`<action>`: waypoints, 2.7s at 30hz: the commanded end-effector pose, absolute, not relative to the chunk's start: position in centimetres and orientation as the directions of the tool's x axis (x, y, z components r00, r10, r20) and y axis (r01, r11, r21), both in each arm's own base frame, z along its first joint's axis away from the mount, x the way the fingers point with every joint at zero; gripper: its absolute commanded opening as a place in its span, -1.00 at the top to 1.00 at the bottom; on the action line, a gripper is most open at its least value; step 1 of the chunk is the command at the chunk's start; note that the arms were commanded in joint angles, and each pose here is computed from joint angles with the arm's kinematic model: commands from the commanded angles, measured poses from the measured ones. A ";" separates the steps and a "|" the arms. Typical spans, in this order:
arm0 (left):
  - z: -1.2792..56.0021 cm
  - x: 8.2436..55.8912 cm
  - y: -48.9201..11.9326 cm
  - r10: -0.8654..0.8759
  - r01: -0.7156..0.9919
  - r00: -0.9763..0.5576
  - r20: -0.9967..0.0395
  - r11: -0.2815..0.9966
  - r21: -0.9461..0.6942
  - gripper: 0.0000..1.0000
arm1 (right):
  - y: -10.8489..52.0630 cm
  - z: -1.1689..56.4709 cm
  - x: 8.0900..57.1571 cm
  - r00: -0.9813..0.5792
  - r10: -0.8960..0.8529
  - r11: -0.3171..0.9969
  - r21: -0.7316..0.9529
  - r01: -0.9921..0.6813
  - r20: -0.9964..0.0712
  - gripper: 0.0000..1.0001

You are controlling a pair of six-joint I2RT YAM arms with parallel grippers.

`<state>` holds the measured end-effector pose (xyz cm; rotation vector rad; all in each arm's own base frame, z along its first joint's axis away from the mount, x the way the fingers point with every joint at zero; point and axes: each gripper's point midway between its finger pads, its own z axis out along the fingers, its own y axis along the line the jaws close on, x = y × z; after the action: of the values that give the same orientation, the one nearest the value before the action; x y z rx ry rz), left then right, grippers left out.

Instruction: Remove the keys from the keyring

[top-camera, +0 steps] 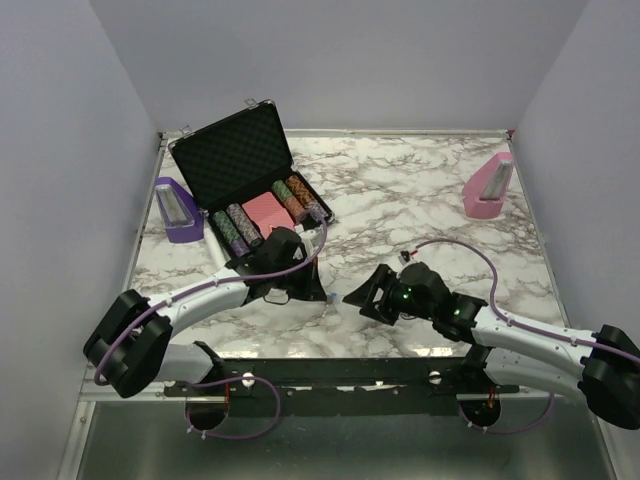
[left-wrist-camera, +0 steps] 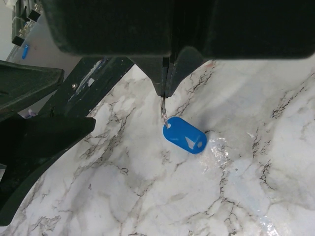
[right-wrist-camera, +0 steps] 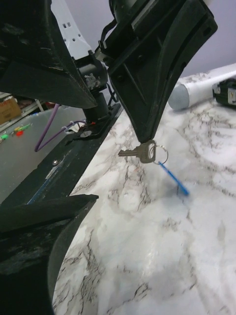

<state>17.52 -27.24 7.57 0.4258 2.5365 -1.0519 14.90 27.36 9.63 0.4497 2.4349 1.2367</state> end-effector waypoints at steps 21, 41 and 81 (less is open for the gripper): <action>24.1 12.0 -26.9 0.237 0.573 -0.817 -0.525 0.432 -0.696 1.00 | 28.9 27.0 13.2 -0.643 0.081 0.387 0.619 -0.683 -0.761 -0.54; 29.8 8.3 -26.0 0.263 0.647 -0.761 -0.593 0.248 -0.721 1.00 | 32.0 28.0 9.2 -0.656 -0.172 0.128 0.644 -0.754 -0.735 -0.26; 34.3 9.9 -25.9 0.109 0.659 -0.740 -0.664 0.318 -0.682 -0.28 | 31.9 30.5 8.9 -0.659 -0.068 0.067 0.656 -0.752 -0.749 0.99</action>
<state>8.95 -26.56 31.26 0.7825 2.1753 -1.4955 8.66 32.10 29.01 -0.8756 1.8760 1.6271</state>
